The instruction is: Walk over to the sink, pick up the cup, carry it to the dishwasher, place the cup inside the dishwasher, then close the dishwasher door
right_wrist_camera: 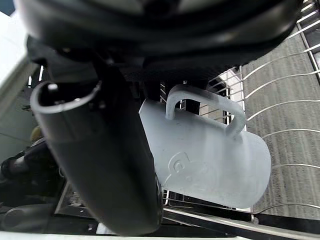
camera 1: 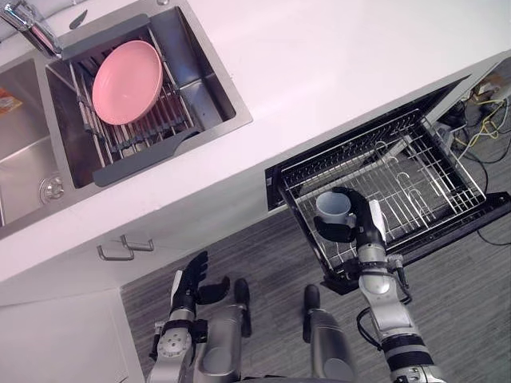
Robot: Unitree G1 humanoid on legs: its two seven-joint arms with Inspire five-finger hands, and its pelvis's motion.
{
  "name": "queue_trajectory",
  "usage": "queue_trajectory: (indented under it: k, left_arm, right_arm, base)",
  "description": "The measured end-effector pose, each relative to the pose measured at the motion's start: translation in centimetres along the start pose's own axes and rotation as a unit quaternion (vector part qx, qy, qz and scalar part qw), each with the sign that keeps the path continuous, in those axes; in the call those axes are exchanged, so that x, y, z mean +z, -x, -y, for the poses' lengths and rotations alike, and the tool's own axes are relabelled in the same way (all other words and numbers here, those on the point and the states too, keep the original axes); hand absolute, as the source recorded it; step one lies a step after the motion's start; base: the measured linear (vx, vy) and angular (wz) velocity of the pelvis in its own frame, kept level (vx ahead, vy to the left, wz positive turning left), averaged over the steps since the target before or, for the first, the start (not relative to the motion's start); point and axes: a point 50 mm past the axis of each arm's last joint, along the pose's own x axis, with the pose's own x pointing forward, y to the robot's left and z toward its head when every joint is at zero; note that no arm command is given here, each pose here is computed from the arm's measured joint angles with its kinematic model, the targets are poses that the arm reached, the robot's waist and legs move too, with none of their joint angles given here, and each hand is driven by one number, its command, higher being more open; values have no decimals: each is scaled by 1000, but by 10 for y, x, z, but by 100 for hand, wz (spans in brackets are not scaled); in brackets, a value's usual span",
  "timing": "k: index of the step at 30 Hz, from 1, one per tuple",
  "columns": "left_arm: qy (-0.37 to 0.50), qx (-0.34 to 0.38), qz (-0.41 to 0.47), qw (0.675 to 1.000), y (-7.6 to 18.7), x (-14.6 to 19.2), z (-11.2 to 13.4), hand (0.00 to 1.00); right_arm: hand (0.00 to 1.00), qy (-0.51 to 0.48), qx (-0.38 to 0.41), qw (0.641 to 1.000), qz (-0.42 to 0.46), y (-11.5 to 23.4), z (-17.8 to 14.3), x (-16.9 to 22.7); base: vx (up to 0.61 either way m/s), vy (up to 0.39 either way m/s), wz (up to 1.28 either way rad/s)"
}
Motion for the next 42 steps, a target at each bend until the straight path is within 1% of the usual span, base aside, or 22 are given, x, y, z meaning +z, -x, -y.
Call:
queue_trajectory:
  k: [1, 2, 14, 21, 24, 25, 26, 29, 33, 37, 42]
  left_arm:
    - [0, 0, 2, 1000, -1, 1, 0, 90]
    - [0, 2, 7, 1000, -2, 3, 1, 90]
    - [4, 8, 15, 1000, -4, 8, 6, 90]
    - [5, 7, 15, 1000, -4, 8, 6, 90]
    - [6, 7, 15, 1000, -4, 8, 7, 90]
    - [6, 7, 15, 1000, -4, 8, 7, 90]
    - [6, 7, 13, 1000, -4, 7, 7, 90]
    - [9, 7, 10, 1000, -3, 6, 9, 90]
    - [12, 5, -4, 1000, -2, 1, 11, 90]
    - [3, -1, -35, 999, 3, -13, 13, 90]
    - [6, 6, -84, 996, 16, -37, 13, 90]
  right_arm:
    - [30, 0, 0, 1000, -2, 0, 0, -1]
    - [90, -1, -1, 1000, -5, 0, -1, -1]
    - [90, -9, -1, 1000, -24, -3, -9, -4]
    - [90, -6, -15, 1000, -22, 0, -6, -1]
    - [90, -15, -49, 999, 19, 15, 6, 16]
    - [90, -16, -50, 998, 20, 15, 7, 16]
    - [90, -25, -71, 996, 40, 24, 12, 25]
    - [90, -41, -95, 993, 58, 36, 18, 33]
    - [90, -60, -104, 992, 51, 53, 19, 31]
    - [90, -87, -101, 991, 29, 75, 16, 24]
    - [90, -124, -93, 987, 52, 90, 15, 34]
  base:
    - [0, 0, 0]
    - [0, 0, 0]
    - [0, 0, 0]
    - [-1, -2, -1]
    - [0, 0, 0]
    - [23, -10, -3]
    - [25, -9, -3]
    - [23, -8, -1]
    - [62, -22, 9]
    - [88, -19, 22]
    - [33, -27, 9]
